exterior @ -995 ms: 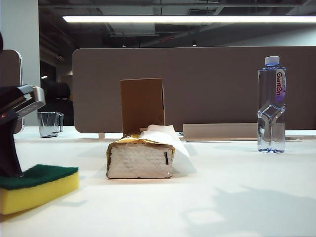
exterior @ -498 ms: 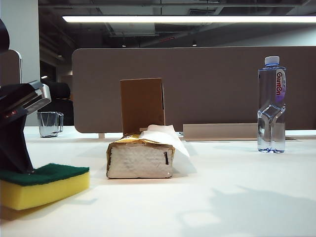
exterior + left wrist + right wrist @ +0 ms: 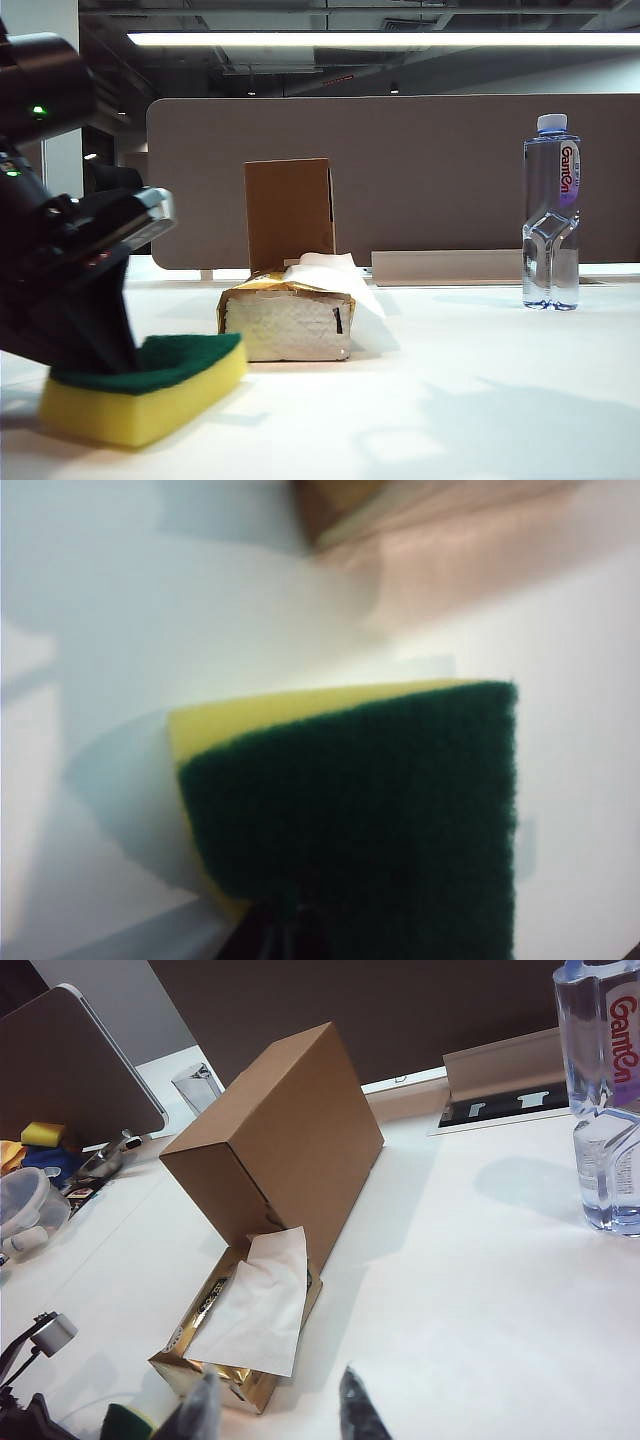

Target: Move the sponge from left to right to wipe the table, avoiding obstacles on the table, and finally reaching the bottle of mineral water.

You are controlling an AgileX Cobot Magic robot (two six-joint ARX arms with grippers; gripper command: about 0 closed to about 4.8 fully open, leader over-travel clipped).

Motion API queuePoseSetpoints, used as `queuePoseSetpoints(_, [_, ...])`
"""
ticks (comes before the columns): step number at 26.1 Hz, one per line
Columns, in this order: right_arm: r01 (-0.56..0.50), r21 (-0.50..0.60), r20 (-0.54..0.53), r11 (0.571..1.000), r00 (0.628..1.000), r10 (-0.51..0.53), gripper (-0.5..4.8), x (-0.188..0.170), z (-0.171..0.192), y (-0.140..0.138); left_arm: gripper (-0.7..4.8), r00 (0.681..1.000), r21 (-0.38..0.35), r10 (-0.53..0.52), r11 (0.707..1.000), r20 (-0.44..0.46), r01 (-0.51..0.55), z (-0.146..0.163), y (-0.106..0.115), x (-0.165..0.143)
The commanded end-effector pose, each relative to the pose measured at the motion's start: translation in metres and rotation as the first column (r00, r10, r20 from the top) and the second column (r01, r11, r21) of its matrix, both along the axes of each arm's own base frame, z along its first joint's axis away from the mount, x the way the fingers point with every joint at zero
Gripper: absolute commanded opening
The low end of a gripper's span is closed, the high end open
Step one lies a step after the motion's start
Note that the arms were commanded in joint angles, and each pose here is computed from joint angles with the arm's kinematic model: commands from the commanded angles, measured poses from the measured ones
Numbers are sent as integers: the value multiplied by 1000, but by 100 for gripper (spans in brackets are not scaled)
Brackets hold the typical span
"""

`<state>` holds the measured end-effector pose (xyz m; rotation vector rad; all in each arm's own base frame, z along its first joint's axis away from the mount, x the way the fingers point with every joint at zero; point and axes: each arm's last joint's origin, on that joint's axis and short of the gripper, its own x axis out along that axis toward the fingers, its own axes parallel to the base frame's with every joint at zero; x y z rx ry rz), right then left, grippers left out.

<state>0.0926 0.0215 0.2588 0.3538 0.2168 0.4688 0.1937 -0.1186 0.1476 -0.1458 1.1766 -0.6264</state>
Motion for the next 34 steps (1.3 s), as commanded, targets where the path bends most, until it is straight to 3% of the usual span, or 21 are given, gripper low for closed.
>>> queuePoseSetpoints(1, [-6,-1,10,1000,1000,6,157,-2,2,0,-6,1000,-31,-17,999,-3,17,-3,-13,-3])
queuePoseSetpoints(11, [-14,-2,-7,1000,1000,14,157,-2,0,0,-6,998,-72,-40,996,43,43,-1,-33,-8])
queuePoseSetpoints(17, [-19,-1,-7,1000,1000,19,157,-2,0,0,-6,1000,-71,-29,997,7,29,-9,-35,-6])
queuePoseSetpoints(25, [-25,-1,-11,1000,1000,25,157,-3,0,0,-6,994,-111,-99,988,37,102,-5,-56,-5])
queuePoseSetpoints(34, [-43,1,-30,999,999,43,158,-3,-2,1,1,994,-95,-111,989,15,112,-8,-63,-2])
